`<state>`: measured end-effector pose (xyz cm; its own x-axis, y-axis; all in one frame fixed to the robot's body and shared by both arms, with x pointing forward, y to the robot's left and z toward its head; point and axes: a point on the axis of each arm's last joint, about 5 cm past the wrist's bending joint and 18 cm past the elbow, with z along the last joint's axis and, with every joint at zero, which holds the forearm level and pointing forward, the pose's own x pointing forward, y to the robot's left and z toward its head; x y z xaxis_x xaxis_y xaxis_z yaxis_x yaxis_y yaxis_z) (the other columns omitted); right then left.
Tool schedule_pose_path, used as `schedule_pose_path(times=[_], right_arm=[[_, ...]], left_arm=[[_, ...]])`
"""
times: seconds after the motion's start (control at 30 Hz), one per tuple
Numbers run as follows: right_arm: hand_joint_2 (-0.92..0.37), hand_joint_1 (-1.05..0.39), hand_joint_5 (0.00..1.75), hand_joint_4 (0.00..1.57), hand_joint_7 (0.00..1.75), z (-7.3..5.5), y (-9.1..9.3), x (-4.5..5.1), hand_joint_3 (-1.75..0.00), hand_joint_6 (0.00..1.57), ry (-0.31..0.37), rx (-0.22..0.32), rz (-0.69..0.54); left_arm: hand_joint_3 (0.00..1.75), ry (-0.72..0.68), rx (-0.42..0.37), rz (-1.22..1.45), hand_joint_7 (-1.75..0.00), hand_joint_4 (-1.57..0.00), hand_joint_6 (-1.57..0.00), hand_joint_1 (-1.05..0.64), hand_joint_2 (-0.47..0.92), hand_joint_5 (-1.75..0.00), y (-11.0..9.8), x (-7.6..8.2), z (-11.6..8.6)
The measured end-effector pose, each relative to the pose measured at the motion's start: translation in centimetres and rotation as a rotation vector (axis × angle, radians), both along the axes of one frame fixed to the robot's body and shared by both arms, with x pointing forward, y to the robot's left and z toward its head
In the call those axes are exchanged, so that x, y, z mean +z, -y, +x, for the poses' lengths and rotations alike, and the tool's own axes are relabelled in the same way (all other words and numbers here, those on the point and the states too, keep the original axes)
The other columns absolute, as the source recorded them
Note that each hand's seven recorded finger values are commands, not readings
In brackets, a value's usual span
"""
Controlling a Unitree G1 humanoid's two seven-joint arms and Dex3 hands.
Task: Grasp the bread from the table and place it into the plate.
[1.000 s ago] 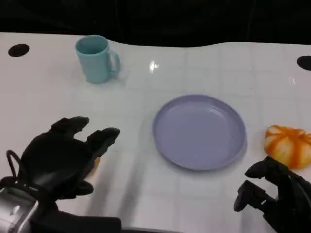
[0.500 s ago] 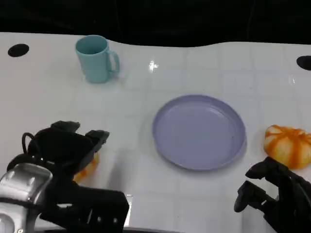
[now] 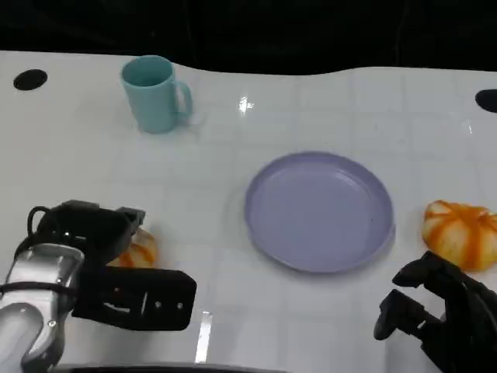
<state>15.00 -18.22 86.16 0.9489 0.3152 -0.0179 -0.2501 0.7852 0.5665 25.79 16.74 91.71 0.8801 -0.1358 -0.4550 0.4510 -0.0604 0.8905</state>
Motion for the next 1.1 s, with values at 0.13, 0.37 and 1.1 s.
schedule_pose_path(times=[0.13, 0.37, 1.1], right_arm=[[-0.92, -0.52, 1.56, 0.73, 1.06, 0.0, 0.0, 0.00, -0.18, 0.82, 0.000, 0.000, -0.001], [-0.92, -0.51, 1.57, 0.72, 1.09, -0.1, 0.0, 0.05, -0.18, 0.79, -0.002, -0.004, -0.002], [-0.92, -0.51, 1.55, 0.73, 1.07, -0.2, 0.0, -0.03, -0.19, 0.80, -0.007, -0.004, -0.001]], left_arm=[[0.01, -0.003, -0.008, -0.012, 0.00, -0.10, -0.13, -0.61, 0.84, -0.03, -0.2, -0.8, 0.8], [0.00, -0.030, -0.025, -0.040, -0.01, -0.10, -0.13, -0.58, 0.83, -0.03, -0.4, -2.1, 2.3], [0.28, 0.105, 0.016, -0.213, -1.00, -0.71, -0.82, -0.25, 0.92, -1.68, -1.0, -4.6, 3.5]])
